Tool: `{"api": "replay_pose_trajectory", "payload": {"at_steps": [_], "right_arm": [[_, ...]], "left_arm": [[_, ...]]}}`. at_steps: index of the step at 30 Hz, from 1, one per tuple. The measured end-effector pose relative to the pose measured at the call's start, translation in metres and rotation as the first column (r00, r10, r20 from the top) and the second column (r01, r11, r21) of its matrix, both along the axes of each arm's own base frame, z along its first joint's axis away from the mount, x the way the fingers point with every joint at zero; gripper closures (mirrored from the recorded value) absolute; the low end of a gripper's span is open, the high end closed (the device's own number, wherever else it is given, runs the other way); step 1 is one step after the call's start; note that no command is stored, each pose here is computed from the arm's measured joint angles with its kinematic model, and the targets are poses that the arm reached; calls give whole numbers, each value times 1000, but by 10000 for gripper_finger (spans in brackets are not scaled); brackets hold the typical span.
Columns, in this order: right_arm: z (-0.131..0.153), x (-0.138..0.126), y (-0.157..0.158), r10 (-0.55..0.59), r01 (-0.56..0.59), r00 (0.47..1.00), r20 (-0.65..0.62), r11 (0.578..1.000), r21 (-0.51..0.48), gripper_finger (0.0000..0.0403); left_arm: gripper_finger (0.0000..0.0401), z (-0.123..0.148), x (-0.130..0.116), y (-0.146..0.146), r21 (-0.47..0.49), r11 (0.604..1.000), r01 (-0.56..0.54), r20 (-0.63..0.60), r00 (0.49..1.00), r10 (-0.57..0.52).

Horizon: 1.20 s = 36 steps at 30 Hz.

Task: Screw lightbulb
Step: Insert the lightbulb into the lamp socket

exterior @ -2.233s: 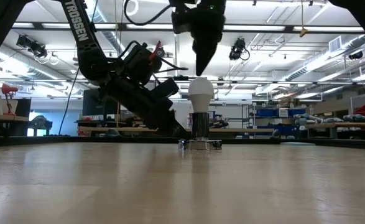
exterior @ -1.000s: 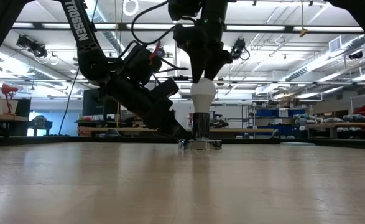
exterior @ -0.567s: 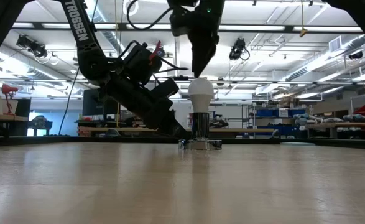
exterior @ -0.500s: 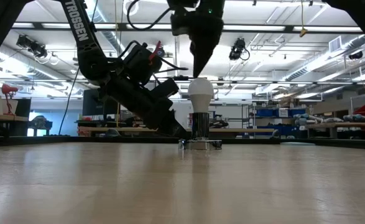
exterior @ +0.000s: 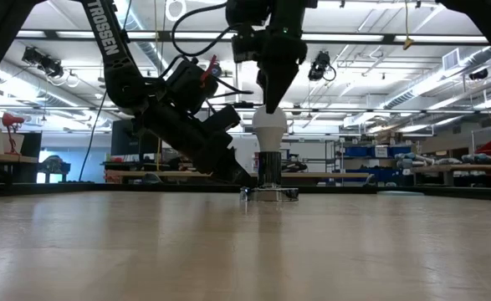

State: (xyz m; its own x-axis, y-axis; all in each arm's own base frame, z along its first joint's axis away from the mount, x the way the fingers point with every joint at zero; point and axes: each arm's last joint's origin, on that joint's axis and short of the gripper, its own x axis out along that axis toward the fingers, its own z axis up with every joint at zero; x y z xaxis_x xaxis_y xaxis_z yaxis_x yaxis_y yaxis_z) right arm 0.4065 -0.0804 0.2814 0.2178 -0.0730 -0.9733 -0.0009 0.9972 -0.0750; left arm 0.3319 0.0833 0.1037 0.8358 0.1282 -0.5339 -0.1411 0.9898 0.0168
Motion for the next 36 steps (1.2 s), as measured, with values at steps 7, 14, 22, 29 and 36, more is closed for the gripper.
{"api": "replay_pose_trajectory", "payload": {"at_steps": [7, 14, 22, 29, 36], "right_arm": [[0, -2, -3, -526, 524, 850, 6, 848, 80, 155], [2, -2, -5, -564, 560, 826, 1, 820, 115, 129], [28, -1, -6, -355, 350, 933, 59, 933, 81, 95], [26, -3, -5, 79, -79, 997, 14, 997, -27, 90], [2, -1, -6, 200, -201, 979, -25, 979, -44, 95]], "left_arm": [[401, 0, 0, 0, 0, 1000, -1, 0, 1000, 1], [401, 0, 0, 0, -3, 1000, -2, 0, 1000, 2], [401, 0, 0, 0, -2, 1000, -2, 0, 1000, 2], [401, 0, 0, 0, -3, 1000, 1, 0, 1000, -1], [401, 0, 0, 0, -4, 1000, 3, 0, 1000, -3]]}}
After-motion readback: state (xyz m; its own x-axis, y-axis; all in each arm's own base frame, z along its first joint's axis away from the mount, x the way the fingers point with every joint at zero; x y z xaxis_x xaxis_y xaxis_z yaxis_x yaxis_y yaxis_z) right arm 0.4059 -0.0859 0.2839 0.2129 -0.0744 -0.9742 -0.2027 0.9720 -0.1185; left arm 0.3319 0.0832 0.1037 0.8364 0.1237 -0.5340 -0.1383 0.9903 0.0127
